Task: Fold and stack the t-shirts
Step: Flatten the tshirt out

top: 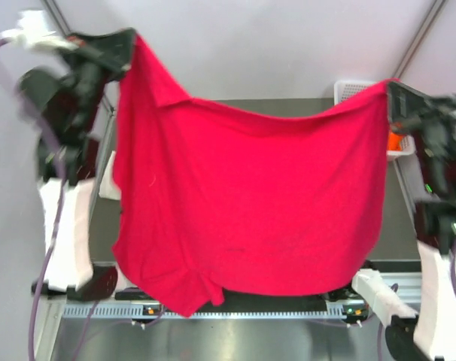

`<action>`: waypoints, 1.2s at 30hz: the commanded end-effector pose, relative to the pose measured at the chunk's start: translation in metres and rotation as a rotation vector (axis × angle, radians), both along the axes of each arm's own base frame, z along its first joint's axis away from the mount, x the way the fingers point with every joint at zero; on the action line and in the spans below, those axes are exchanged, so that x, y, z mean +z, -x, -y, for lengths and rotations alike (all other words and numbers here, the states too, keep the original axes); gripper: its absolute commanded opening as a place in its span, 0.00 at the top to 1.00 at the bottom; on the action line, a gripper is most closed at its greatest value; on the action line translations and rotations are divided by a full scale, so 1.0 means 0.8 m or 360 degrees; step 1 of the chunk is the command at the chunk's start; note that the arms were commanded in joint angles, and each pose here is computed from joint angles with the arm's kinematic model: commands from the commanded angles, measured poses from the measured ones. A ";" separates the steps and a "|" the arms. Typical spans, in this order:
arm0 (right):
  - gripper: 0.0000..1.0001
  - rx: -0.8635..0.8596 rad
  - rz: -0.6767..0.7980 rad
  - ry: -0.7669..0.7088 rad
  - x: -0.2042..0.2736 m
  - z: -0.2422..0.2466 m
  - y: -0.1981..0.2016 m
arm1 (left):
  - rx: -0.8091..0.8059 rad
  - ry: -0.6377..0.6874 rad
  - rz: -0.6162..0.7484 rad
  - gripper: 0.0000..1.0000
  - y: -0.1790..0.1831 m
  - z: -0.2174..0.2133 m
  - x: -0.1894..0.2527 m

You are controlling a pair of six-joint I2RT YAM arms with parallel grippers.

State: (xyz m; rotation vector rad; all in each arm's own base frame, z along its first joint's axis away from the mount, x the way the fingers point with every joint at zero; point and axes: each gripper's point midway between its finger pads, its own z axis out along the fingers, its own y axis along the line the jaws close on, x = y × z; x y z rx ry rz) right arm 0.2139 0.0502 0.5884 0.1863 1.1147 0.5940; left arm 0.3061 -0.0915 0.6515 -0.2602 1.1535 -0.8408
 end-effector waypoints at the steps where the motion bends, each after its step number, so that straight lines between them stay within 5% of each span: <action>1: 1.00 -0.0032 -0.0416 -0.0049 -0.101 0.000 -0.124 | -0.0058 -0.0001 -0.0326 1.00 -0.119 0.025 -0.096; 8: 1.00 0.0083 -0.0613 -0.0099 -0.139 -0.012 -0.242 | -0.0073 -0.0024 -0.0448 1.00 -0.239 0.044 -0.136; 13: 1.00 0.0176 -0.0579 -0.0100 -0.085 -0.007 -0.294 | -0.0146 0.0081 -0.0196 1.00 -0.244 0.045 -0.056; 19: 1.00 0.0233 -0.0589 -0.0113 -0.071 -0.005 -0.335 | -0.0131 0.0168 -0.0187 1.00 -0.262 0.036 -0.067; 28: 1.00 0.0323 -0.0926 -0.0235 -0.225 0.007 -0.378 | -0.0169 -0.0022 -0.0466 1.00 -0.294 0.049 -0.194; 36: 1.00 0.0311 -0.1339 -0.0377 -0.418 0.027 -0.354 | -0.0127 -0.0343 -0.0708 1.00 -0.203 0.095 -0.292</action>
